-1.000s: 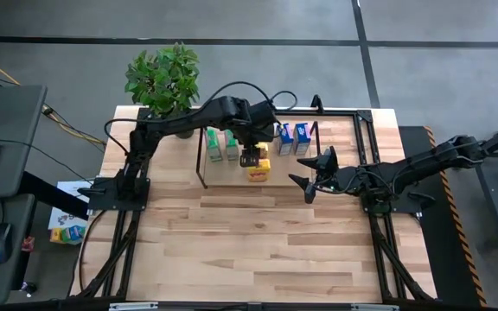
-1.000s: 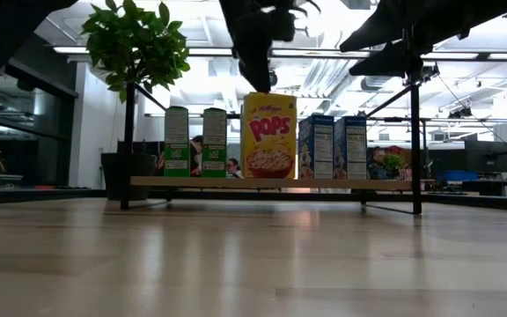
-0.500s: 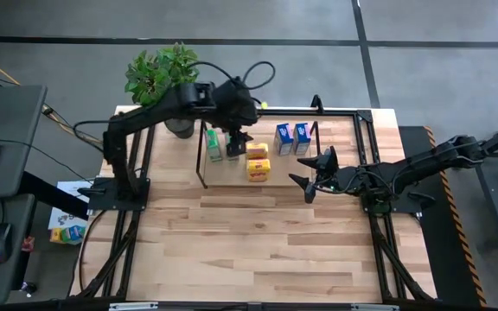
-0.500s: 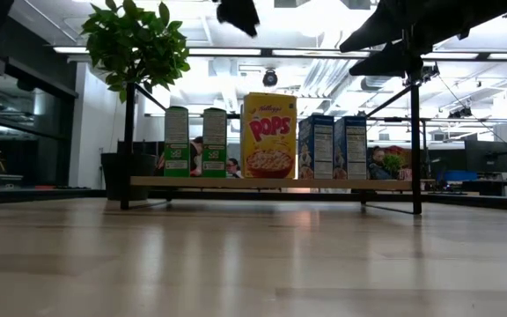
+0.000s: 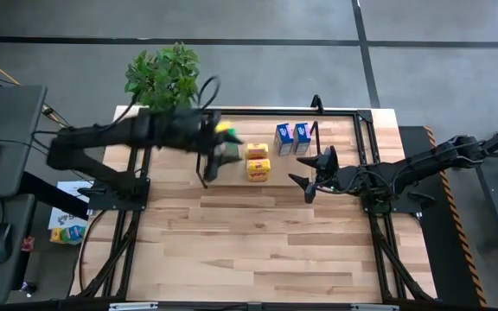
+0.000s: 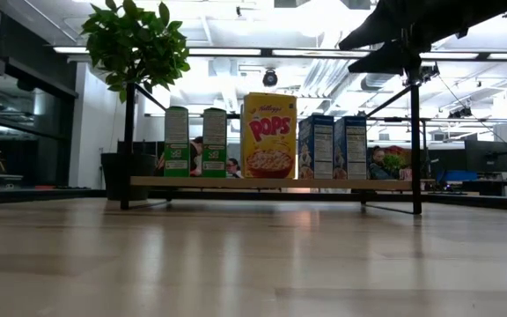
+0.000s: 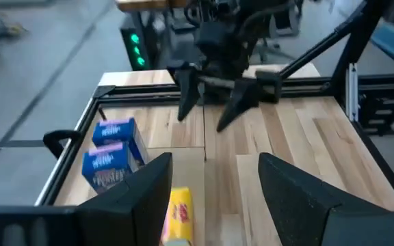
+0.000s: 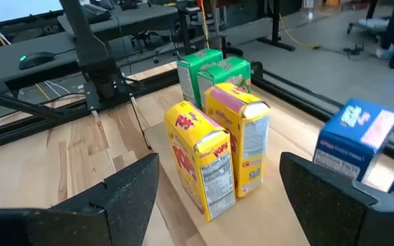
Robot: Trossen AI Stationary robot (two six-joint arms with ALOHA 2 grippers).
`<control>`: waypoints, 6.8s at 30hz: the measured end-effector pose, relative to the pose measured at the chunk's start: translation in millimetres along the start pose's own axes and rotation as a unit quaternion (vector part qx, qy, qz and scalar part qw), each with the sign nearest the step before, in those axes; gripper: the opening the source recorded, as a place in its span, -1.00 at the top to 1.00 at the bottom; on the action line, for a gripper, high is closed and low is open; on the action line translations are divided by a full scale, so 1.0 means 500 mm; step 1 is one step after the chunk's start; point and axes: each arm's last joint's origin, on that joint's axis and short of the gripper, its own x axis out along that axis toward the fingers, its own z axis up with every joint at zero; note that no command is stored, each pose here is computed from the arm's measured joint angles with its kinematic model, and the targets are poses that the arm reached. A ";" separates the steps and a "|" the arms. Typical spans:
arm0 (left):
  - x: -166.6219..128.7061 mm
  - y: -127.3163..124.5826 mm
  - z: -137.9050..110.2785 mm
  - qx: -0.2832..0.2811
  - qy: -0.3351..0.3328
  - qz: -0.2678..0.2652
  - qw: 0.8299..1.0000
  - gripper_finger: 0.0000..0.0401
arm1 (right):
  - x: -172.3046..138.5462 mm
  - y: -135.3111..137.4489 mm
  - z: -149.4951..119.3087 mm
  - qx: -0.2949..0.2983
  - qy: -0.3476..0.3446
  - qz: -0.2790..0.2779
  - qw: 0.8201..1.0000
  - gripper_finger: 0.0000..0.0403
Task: Stack cereal on shelf
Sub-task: Return to Home Position
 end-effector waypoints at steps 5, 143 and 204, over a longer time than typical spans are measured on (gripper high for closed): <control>-0.038 -0.062 -0.121 -0.008 -0.088 0.030 0.996 -0.04 | 0.000 0.004 0.013 -0.024 -0.028 0.009 0.999 -0.47; -0.129 -0.085 -0.589 -0.026 -0.234 0.013 0.972 0.95 | -0.146 -0.150 -0.168 -0.072 -0.126 0.208 0.967 0.99; -0.129 -0.085 -0.589 -0.026 -0.234 0.013 0.972 0.95 | -0.146 -0.150 -0.169 -0.073 -0.126 0.208 0.967 0.99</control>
